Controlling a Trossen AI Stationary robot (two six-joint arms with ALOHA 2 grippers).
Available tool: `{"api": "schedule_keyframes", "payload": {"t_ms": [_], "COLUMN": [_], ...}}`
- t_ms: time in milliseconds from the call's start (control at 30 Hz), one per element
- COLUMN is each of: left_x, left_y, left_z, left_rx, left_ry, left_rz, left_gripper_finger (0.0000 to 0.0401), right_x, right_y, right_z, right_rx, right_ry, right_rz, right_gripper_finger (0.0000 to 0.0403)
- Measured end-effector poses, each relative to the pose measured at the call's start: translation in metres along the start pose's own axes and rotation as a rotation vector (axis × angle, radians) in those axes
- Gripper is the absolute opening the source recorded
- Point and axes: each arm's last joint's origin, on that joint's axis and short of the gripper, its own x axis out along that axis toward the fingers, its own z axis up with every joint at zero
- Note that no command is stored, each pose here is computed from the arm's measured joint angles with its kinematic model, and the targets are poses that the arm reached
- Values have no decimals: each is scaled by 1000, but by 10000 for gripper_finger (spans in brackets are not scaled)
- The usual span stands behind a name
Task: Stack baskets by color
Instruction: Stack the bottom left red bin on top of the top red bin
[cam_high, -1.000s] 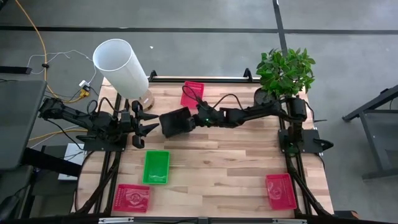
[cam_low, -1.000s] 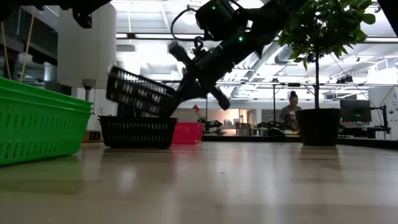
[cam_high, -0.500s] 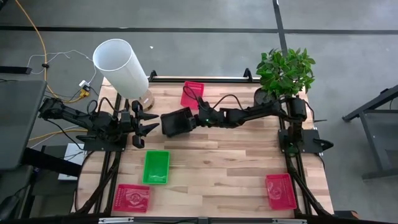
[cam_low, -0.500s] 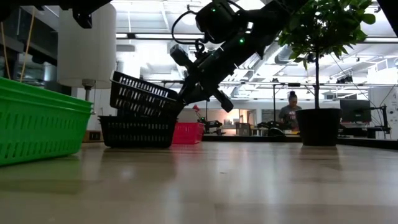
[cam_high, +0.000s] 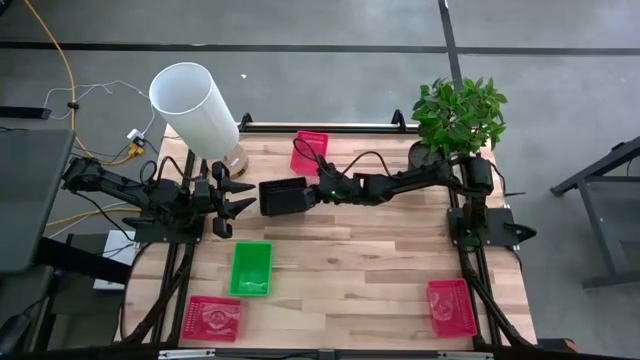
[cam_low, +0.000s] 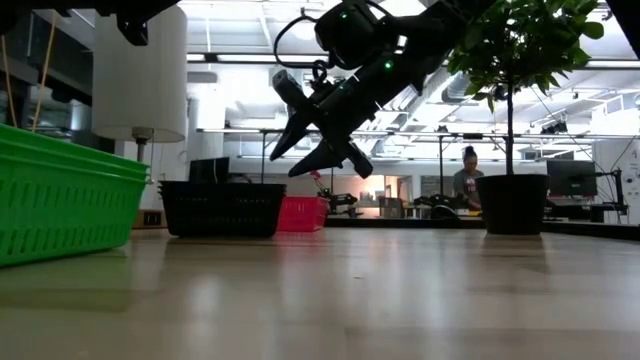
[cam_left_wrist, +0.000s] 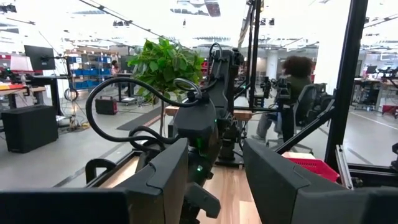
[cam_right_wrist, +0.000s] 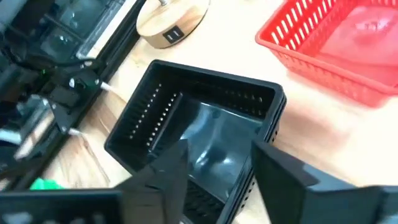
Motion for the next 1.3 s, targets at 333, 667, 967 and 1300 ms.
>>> {"api": "schedule_keyframes", "payload": {"t_ms": [333, 667, 967, 1300], "left_x": [0, 0, 0, 0], "left_y": [0, 0, 0, 0], "left_z": [0, 0, -1, -1], "left_rx": [0, 2, 4, 4], "left_ry": [1, 3, 8, 8], "left_rz": [0, 1, 2, 3], "left_gripper_finger": [143, 143, 143, 143], "right_x": [-35, -94, -157, -192], "right_y": [2, -37, -54, -43], "right_z": [9, -45, -92, -92], "right_rx": [-434, -717, -620, -728], "right_ry": [111, 380, 111, -349], "right_rz": [-73, -283, 78, 310], "right_gripper_finger": [199, 199, 199, 199]}}
